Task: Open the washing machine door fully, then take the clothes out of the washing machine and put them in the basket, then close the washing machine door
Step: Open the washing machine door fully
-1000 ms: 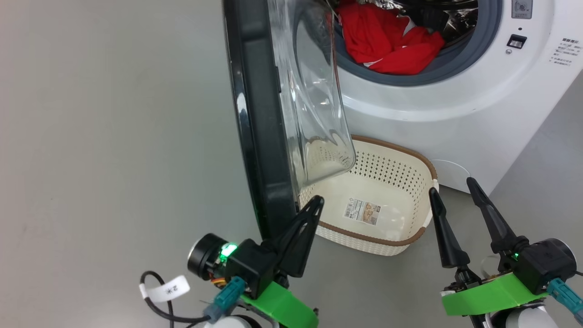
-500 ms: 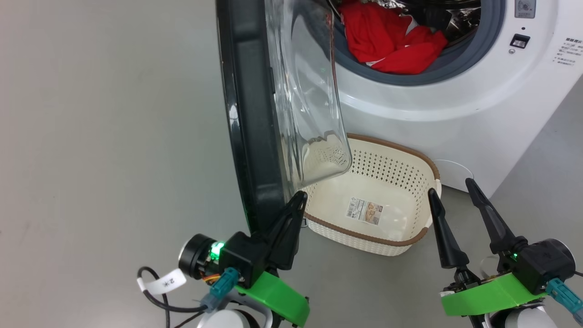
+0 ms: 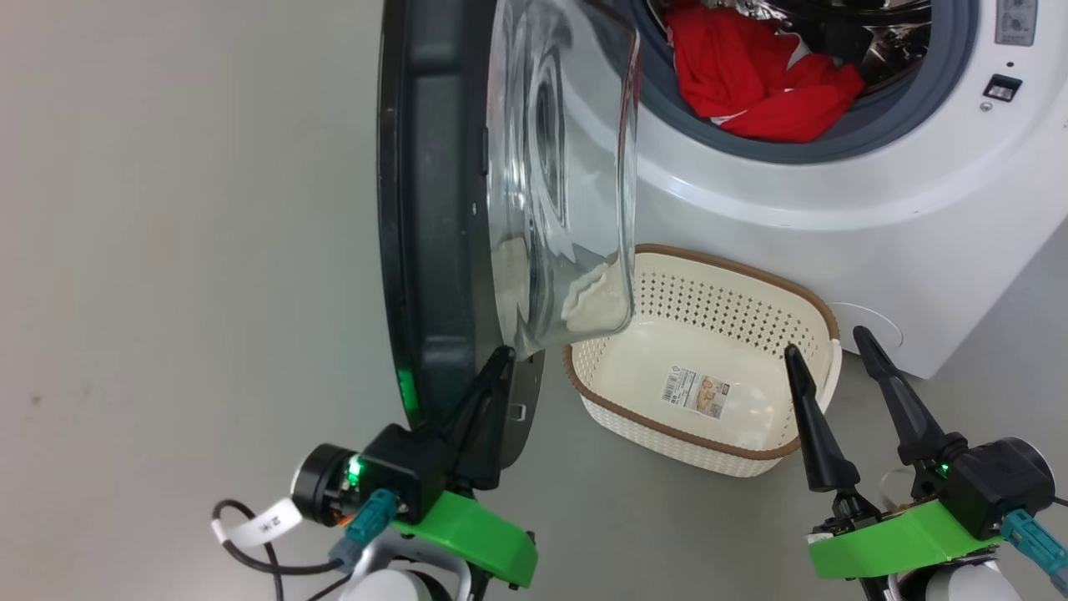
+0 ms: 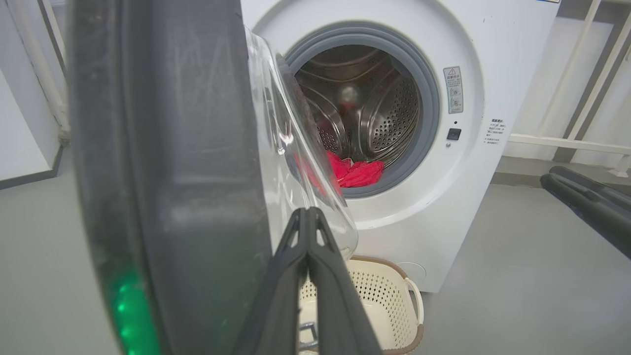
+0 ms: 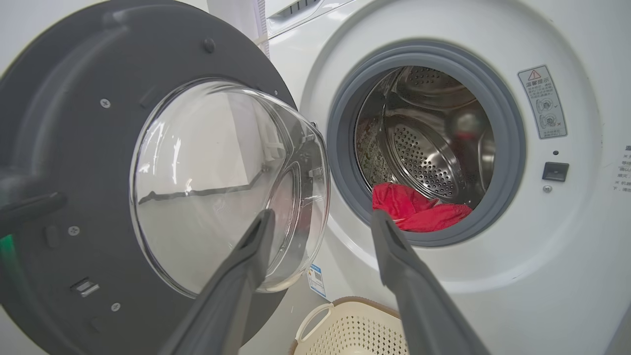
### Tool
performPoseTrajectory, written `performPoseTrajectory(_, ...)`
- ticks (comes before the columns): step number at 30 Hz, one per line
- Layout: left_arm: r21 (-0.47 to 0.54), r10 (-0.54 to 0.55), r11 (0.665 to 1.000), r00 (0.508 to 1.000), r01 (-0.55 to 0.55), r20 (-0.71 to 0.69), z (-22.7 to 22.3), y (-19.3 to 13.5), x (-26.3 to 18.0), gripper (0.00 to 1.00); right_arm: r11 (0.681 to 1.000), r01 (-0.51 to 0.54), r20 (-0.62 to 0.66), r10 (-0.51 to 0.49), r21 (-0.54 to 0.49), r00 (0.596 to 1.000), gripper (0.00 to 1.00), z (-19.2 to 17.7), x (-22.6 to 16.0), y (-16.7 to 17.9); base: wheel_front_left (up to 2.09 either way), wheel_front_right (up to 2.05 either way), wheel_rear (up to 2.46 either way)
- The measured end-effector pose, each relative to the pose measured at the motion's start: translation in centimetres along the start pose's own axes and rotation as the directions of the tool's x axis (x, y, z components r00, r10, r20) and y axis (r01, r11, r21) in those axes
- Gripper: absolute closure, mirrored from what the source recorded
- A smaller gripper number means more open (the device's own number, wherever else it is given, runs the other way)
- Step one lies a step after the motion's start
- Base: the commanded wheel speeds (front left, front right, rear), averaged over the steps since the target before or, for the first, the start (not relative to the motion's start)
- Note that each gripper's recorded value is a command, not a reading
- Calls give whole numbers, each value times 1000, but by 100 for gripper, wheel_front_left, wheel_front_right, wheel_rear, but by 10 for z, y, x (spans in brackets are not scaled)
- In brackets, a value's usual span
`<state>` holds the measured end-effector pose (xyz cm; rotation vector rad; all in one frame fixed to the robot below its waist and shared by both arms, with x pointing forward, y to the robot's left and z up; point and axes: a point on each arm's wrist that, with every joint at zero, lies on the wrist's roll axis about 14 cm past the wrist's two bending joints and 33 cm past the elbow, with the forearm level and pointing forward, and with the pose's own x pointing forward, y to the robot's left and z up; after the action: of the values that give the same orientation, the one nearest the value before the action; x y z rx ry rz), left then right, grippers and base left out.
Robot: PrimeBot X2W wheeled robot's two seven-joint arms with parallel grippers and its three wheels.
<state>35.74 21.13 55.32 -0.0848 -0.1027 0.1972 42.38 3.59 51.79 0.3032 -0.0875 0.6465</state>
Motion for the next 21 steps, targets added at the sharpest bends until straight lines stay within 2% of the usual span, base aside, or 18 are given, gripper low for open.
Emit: performPoseTrajectory(21, 52, 234, 971, 972, -235, 20, 6, 79, -14, 100, 1000, -22, -12, 22, 10, 1000, 0, -6, 4, 7, 0, 0, 0)
